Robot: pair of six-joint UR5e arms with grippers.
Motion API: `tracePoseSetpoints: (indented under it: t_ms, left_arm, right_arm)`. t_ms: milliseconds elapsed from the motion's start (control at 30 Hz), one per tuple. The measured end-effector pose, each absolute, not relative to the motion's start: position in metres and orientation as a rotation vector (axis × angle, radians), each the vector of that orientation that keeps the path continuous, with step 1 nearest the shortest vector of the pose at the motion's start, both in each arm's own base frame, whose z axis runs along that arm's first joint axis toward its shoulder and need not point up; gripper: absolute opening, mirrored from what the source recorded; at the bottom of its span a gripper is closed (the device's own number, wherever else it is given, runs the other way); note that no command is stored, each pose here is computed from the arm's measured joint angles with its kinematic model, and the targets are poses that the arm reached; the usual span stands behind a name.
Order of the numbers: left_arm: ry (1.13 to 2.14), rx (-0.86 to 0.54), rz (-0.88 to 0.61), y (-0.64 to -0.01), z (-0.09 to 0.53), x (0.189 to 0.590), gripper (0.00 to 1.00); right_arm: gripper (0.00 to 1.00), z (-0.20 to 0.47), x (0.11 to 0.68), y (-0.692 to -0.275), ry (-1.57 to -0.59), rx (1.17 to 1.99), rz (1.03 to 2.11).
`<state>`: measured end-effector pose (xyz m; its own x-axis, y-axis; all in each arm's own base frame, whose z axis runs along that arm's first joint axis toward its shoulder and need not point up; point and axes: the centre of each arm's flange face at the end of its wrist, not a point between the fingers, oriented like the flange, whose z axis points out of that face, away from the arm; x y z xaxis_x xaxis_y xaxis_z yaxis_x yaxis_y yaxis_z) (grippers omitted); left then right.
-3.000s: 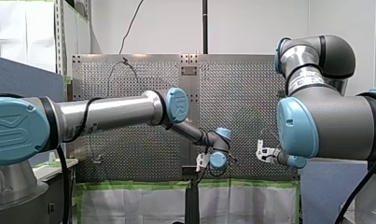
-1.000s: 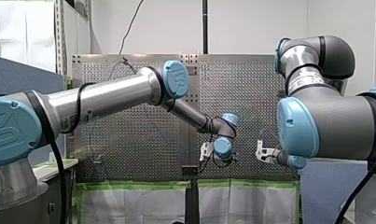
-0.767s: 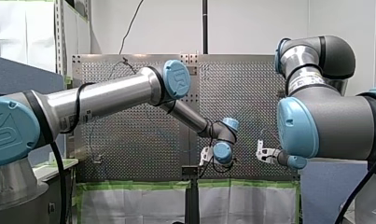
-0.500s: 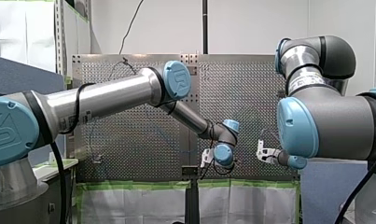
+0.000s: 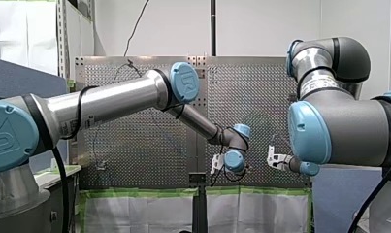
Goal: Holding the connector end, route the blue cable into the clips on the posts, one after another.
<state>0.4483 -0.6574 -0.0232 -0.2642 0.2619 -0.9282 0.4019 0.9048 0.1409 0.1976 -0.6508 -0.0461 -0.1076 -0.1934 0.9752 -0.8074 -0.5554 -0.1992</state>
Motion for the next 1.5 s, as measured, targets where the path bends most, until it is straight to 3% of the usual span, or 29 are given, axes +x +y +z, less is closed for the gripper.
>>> tracePoseSetpoints:
  t_ms: [633,1067,1500]
  left_arm:
    - [1.855,0.482,-0.127,-0.665,-0.015,0.429,1.0]
    - [1.786,0.44,-0.197,-0.663,0.034,0.42,1.0]
    - [1.728,0.251,-0.346,-0.612,0.092,0.477,1.0]
  right_arm:
    - [0.0,-0.047,0.198,-0.65,-1.106,1.704,1.708]
    - [0.0,-0.047,0.196,-0.65,-1.111,1.705,1.706]
    - [0.0,-0.048,0.202,-0.646,-1.115,1.72,1.707]
